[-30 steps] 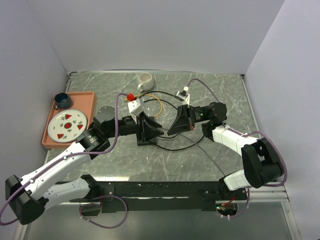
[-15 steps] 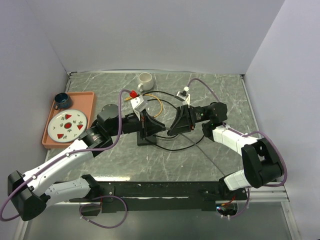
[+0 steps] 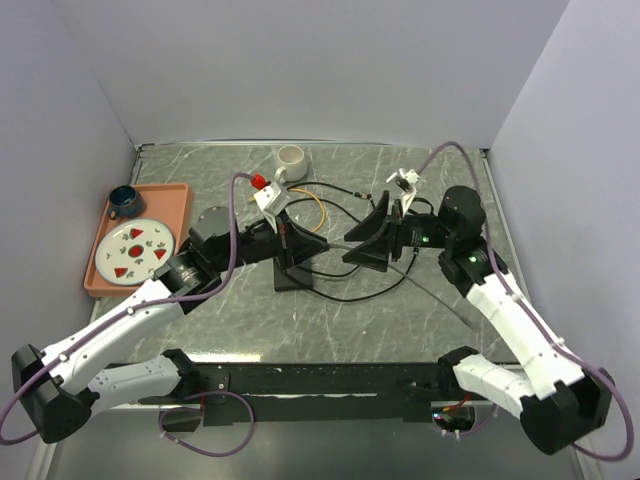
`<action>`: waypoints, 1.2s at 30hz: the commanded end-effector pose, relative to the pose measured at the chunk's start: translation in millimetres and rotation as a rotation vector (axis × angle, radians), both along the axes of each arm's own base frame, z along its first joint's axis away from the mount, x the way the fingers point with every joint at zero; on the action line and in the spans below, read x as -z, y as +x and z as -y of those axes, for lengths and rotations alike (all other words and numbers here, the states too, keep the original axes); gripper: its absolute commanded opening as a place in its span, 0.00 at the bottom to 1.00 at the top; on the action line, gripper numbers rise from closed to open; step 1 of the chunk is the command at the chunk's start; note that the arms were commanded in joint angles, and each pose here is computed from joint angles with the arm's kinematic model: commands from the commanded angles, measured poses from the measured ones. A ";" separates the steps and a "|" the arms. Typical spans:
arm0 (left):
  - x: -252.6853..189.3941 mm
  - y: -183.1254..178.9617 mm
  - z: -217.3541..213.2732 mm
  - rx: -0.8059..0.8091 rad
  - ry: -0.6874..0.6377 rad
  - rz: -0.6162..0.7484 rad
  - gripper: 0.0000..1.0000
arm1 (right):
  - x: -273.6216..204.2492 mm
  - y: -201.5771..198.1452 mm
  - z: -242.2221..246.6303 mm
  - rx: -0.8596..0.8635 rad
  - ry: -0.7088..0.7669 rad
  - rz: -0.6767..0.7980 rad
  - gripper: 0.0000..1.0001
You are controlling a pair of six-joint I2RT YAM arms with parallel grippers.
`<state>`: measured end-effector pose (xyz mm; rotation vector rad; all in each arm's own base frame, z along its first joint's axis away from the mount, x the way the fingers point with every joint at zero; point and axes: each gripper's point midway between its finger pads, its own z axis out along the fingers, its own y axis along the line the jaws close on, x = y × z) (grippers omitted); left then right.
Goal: Insert the plug into the switch port
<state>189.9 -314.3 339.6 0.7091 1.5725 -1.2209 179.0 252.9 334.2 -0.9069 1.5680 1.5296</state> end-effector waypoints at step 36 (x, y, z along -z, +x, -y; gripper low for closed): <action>7.3 10.2 26.0 -0.036 0.054 -0.461 0.01 | 15.2 26.5 -1.5 0.619 -0.258 0.448 0.53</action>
